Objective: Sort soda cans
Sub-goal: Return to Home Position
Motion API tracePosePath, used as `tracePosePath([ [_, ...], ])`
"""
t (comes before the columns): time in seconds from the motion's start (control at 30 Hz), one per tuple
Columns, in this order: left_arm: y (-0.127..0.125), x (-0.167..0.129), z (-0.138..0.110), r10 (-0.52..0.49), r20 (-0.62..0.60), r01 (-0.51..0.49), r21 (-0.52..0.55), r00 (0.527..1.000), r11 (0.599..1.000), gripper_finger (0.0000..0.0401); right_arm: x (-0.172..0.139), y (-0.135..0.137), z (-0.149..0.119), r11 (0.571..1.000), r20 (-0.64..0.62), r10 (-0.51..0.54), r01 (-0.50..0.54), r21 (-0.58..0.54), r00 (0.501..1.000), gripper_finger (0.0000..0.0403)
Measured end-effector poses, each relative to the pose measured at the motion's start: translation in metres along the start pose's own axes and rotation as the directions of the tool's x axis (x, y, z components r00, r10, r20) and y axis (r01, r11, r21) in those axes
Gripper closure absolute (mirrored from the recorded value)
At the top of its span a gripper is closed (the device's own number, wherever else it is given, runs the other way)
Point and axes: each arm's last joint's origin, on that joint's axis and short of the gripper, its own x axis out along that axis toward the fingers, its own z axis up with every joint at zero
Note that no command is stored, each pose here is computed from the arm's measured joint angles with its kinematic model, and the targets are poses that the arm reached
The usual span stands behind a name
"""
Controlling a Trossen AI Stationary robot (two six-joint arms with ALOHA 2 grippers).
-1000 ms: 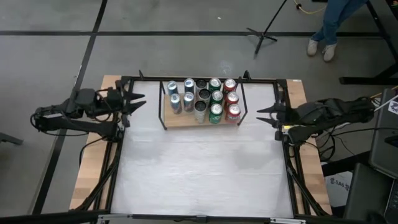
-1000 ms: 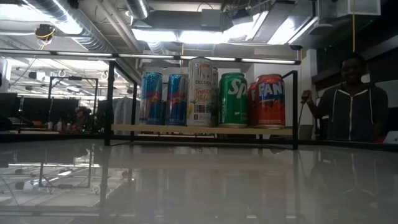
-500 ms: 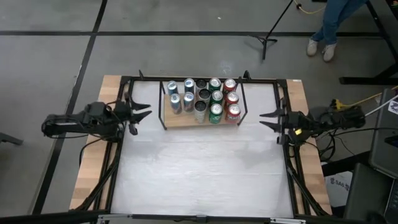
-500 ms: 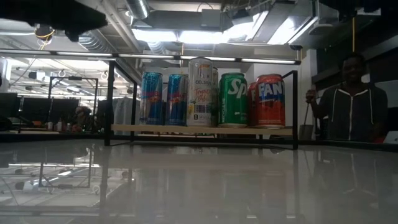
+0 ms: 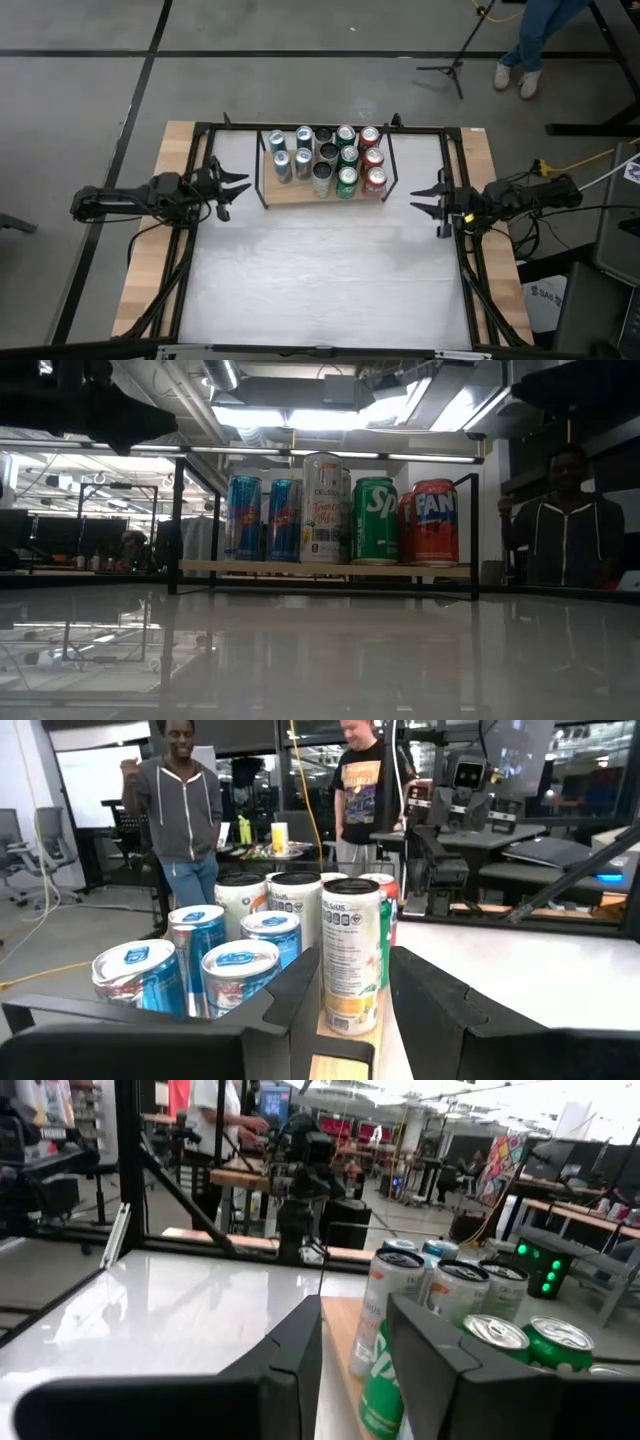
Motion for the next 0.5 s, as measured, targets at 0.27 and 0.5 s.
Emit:
tracePosePath([
  [0.27,-0.001,0.002,-0.013,0.007,0.022,-0.007,-0.008,1.000,1.000,0.0288,0.008,0.007,-0.025,1.000,0.048,-0.008,0.007,0.017,0.999,0.0299],
  [0.5,-0.001,0.003,-0.024,0.032,-0.009,-0.032,-0.014,0.999,0.999,0.0288,0.010,0.010,-0.042,0.999,0.119,-0.021,0.017,0.040,0.993,0.0299],
])
